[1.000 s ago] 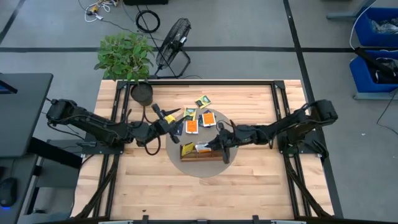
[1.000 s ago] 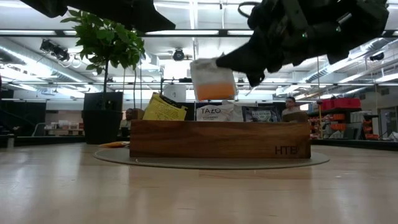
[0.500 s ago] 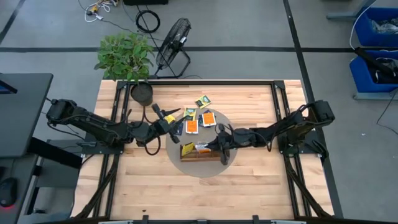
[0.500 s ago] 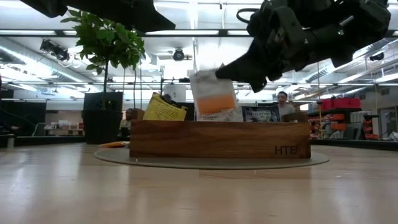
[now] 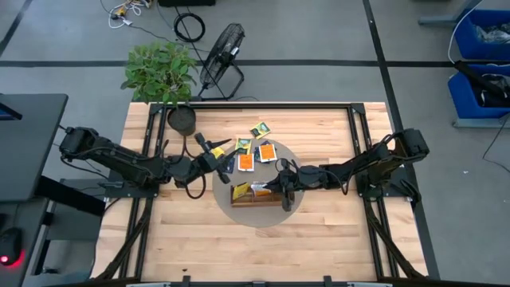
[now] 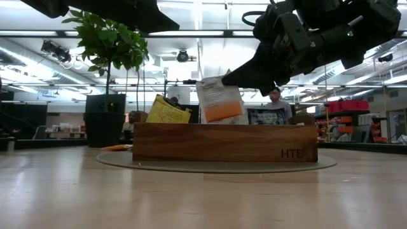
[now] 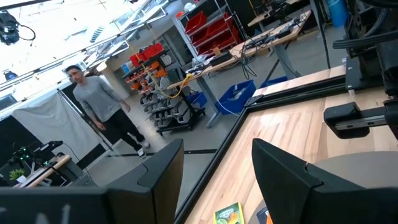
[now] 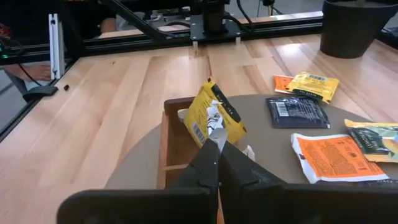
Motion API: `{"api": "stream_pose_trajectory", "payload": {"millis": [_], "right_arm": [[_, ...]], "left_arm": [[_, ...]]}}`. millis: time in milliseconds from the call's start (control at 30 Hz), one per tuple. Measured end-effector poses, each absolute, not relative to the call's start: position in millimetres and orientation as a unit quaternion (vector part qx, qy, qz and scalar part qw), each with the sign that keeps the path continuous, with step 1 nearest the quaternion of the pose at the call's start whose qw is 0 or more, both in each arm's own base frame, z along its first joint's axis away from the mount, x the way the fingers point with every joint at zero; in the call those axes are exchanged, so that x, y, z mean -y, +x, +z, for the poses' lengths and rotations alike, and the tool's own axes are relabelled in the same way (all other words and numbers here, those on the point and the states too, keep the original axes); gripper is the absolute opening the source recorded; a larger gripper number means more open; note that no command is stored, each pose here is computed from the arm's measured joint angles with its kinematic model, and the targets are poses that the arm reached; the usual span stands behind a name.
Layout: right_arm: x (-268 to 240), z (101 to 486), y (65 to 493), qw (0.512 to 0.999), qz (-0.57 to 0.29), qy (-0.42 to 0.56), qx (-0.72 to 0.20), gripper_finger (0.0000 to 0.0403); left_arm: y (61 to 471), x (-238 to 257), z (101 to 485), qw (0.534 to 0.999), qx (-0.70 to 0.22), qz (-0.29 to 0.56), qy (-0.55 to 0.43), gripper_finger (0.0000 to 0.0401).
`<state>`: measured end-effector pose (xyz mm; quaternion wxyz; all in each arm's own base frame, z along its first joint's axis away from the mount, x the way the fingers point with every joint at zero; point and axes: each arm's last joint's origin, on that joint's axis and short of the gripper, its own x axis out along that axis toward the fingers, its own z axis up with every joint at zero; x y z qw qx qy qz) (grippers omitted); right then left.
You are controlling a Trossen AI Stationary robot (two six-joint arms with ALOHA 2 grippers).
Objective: Pick & Place Tea
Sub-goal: Put the orange tea bag into the middle section of the wooden organizer
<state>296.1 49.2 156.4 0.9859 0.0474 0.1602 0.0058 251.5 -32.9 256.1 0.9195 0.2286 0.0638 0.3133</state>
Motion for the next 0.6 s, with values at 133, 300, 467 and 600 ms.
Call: {"api": "stream_pose_trajectory", "payload": {"millis": [133, 300, 467, 600], "right_arm": [[-49.2, 156.4, 296.1, 0.986, 0.005, 0.053, -0.160, 0.0002], [-49.2, 157.0, 296.3, 0.986, 0.004, 0.062, -0.157, 0.0002], [-49.3, 157.8, 296.6, 0.986, 0.004, 0.062, -0.153, 0.0003], [-49.5, 156.0, 297.8, 0.987, 0.005, 0.063, -0.150, 0.0004]], "left_arm": [[251.5, 32.9, 256.1, 0.920, -0.064, 0.313, 0.229, 0.0195], [251.5, 32.9, 256.1, 0.919, -0.064, 0.313, 0.229, 0.0195], [251.5, 32.9, 256.1, 0.919, -0.064, 0.313, 0.229, 0.0195], [251.5, 32.9, 256.1, 0.919, -0.064, 0.313, 0.230, 0.0195]]}}
